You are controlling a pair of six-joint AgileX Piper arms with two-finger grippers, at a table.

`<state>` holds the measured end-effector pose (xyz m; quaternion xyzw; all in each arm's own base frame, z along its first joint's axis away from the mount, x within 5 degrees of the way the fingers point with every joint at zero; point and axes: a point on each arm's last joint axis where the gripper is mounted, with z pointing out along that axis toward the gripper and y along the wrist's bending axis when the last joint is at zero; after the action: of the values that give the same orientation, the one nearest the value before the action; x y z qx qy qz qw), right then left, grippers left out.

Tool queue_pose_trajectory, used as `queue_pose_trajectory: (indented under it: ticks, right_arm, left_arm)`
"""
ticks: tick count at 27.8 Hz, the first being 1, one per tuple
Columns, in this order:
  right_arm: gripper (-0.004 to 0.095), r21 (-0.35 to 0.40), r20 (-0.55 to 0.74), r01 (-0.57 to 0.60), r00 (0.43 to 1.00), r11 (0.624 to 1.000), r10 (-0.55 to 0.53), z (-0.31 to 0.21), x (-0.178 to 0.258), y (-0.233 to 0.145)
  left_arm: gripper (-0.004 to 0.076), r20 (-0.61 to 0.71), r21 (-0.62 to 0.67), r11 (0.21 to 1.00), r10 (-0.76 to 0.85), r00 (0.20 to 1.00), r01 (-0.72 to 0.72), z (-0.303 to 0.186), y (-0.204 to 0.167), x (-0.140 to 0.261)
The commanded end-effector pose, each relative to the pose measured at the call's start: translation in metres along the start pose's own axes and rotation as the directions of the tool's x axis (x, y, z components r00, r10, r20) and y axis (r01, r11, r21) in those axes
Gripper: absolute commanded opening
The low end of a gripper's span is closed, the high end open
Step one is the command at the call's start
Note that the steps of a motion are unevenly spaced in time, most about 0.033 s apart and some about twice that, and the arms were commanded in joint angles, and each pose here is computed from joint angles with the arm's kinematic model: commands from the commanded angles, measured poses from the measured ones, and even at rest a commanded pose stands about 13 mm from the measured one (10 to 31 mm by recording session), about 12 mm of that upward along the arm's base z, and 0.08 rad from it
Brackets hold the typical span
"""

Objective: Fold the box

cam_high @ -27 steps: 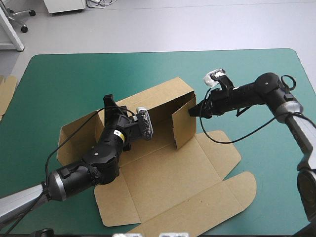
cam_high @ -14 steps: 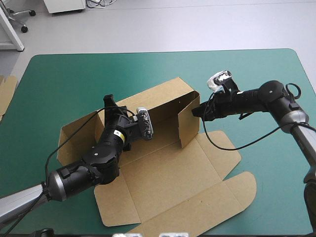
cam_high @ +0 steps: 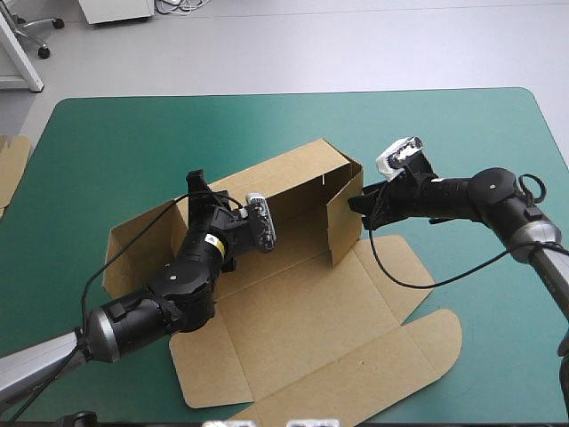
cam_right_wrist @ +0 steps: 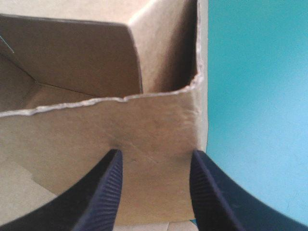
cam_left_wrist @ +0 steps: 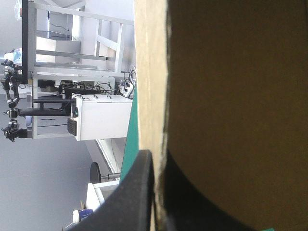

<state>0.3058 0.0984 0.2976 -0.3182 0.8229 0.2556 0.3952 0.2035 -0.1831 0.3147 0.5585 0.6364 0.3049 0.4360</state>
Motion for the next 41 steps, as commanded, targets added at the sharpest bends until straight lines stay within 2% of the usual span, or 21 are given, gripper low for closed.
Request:
queue_pose_trajectory:
  ticks: [1, 12, 17, 24, 32, 41]
  right_arm:
    - [0.0418, 0.035, 0.096, 0.04, 0.994, 0.999, -0.043, -0.01, -0.019, 0.011]
    - [0.0425, 0.049, 0.099, 0.125, 0.987, 0.991, -0.129, 0.004, -0.024, 0.027]
    - [0.0462, 0.09, 0.088, 0.147, 0.984, 0.985, -0.155, 0.004, -0.023, 0.024]
    - [0.0464, 0.143, 0.115, 0.133, 0.982, 0.981, -0.149, 0.003, -0.026, 0.019]
    - [0.0466, 0.13, 0.194, 0.143, 0.967, 0.981, -0.167, 0.002, -0.033, 0.022]
    - [0.0466, 0.088, 0.143, 0.154, 0.976, 0.984, -0.165, 0.032, -0.024, 0.023]
  left_arm:
    - [-0.0014, 0.058, -0.003, 0.998, -0.066, 0.996, 0.066, -0.008, 0.009, -0.005]
    - [-0.0014, 0.058, -0.003, 0.998, -0.068, 0.996, 0.068, -0.008, 0.009, -0.005]
    - [-0.0014, 0.06, -0.002, 0.998, -0.068, 0.996, 0.068, -0.008, 0.009, -0.005]
    - [-0.0014, 0.062, 0.008, 0.997, -0.077, 0.995, 0.077, -0.008, 0.008, -0.005]
    - [-0.0014, 0.069, 0.011, 0.997, -0.079, 0.995, 0.078, -0.009, 0.008, -0.006]
    - [-0.0014, 0.069, 0.011, 0.997, -0.079, 0.995, 0.078, -0.009, 0.008, -0.006]
